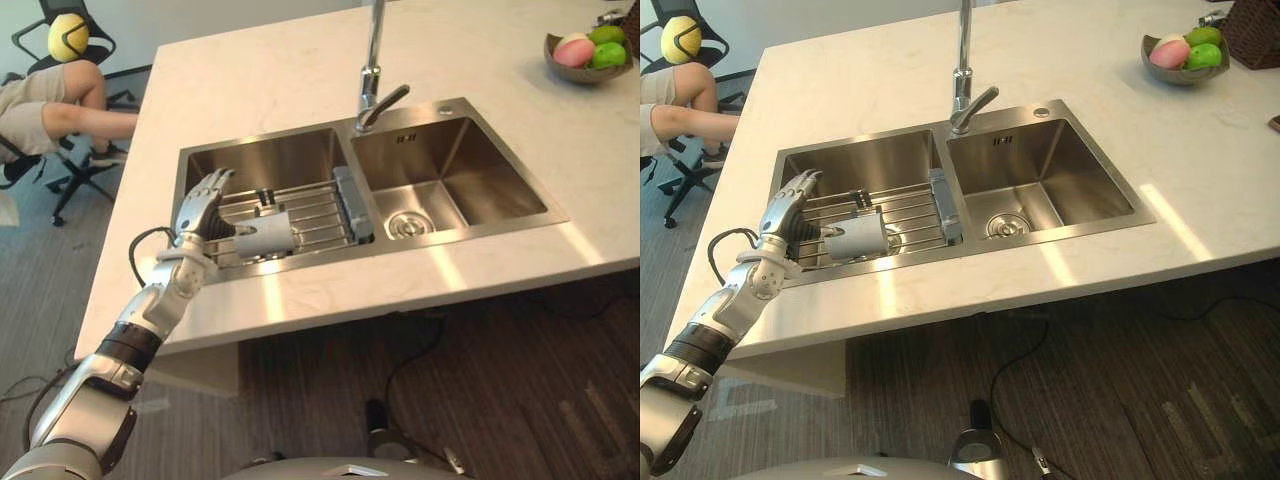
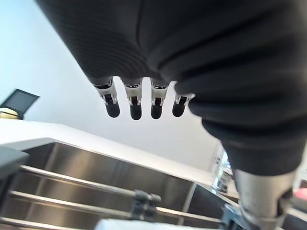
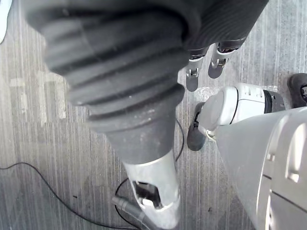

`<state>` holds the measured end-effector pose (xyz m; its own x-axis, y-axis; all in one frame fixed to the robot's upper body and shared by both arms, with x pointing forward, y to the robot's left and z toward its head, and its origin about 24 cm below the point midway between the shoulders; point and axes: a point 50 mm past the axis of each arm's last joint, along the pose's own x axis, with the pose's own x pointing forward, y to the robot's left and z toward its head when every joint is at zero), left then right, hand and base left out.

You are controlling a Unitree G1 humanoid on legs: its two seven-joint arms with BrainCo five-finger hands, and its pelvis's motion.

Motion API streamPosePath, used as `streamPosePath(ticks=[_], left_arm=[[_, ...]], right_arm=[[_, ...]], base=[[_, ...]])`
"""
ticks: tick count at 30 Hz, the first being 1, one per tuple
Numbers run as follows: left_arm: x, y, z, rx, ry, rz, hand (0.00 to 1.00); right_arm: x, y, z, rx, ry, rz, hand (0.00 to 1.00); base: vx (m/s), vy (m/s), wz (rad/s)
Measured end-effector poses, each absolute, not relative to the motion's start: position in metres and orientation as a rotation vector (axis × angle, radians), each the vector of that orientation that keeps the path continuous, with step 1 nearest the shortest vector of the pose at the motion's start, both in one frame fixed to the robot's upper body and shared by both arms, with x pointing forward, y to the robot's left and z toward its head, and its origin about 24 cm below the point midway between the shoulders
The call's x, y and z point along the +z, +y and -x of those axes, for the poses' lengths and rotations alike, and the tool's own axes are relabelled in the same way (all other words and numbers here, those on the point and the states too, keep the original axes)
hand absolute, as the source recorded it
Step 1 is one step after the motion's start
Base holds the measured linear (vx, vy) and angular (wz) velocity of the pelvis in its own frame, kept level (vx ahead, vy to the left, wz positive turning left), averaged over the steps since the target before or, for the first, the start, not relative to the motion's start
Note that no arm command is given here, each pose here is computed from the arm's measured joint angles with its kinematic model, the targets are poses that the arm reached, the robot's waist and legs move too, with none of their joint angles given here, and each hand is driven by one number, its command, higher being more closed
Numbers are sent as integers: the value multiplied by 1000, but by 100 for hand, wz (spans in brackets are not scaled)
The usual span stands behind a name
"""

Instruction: Walk over to the sink, pick up the cup, carry it to the dishwasher, place the cup inside the dishwasher, then close the dishwasher door

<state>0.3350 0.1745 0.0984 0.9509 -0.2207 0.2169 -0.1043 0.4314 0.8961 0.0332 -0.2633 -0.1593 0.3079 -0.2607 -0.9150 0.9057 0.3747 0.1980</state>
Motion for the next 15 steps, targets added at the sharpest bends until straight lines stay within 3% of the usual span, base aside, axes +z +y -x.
streamPosePath(ticks=[5, 15], left_arm=[[82, 144, -330, -228, -336, -1149, 0], [80, 146, -341, -82, -276, -1251, 0]], right_arm=[[-160, -260, -28, -894, 954, -806, 0], [-162, -253, -32, -824, 982, -731, 0]], base=[[-16, -27, -17], [-47, -24, -2]])
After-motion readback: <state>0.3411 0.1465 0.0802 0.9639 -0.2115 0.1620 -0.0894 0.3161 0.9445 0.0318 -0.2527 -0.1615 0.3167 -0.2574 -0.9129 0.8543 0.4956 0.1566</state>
